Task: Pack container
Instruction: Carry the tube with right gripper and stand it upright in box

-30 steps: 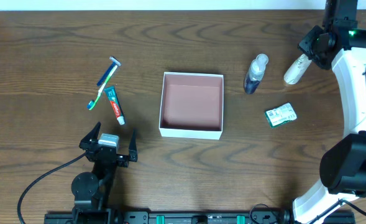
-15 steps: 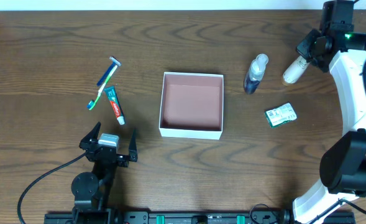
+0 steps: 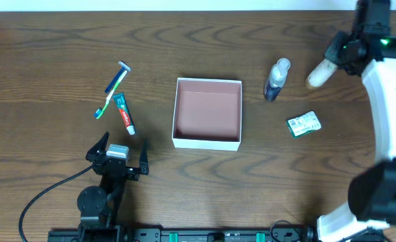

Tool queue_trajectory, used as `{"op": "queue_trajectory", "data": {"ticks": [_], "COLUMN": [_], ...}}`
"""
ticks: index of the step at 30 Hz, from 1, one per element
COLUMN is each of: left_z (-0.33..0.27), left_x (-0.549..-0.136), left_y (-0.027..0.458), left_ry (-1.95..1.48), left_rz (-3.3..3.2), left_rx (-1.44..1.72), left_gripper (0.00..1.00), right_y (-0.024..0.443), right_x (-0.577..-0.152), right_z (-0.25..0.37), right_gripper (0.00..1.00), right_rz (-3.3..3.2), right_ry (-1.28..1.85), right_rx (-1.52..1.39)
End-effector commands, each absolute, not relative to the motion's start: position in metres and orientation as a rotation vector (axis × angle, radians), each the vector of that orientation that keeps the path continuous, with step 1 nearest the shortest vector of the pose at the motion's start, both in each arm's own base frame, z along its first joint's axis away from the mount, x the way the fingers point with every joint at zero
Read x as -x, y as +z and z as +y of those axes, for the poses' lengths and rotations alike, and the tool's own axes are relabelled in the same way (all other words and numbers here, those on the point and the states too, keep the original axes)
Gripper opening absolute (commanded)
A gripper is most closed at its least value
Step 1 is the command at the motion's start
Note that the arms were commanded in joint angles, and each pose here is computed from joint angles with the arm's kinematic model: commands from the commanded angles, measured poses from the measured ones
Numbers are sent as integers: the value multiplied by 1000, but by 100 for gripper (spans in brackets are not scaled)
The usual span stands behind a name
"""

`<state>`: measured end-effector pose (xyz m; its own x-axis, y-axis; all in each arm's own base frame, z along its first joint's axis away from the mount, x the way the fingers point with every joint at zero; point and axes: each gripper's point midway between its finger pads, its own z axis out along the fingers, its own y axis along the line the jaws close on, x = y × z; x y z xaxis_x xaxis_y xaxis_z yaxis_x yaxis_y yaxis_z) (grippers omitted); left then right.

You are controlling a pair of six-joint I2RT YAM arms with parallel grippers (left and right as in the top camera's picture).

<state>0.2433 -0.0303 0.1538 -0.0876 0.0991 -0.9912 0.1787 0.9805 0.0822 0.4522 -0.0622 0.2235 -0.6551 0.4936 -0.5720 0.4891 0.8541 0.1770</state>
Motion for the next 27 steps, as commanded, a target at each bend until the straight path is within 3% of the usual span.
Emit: {"op": "queue_trajectory", "data": {"ticks": [1,8,14,20,27], "left_z": [-34,-34,-34,-34,-34], "left_x": [-242,-242,-242,-242,-242], "left_y": [138,138,138,138,138], "left_ry": [-81,-81,-81,-81,-81], "left_rz": [1706,1706,1706,1706,1706], "left_rx": [-244,-244,-244,-244,-244], "left_gripper": [98,98,98,98,98], "right_y": [307,369,402,404,380], "right_x": [-429,-386,-357,-343,-359], "right_z": [-56,-28,34,108,177], "right_gripper": [2,2,2,1,2], "right_rz": [2234,2129,2076,2084,2117], "right_ry": [3,60,227,346,370], "right_rx": [-551,-403,-215,-48,23]}}
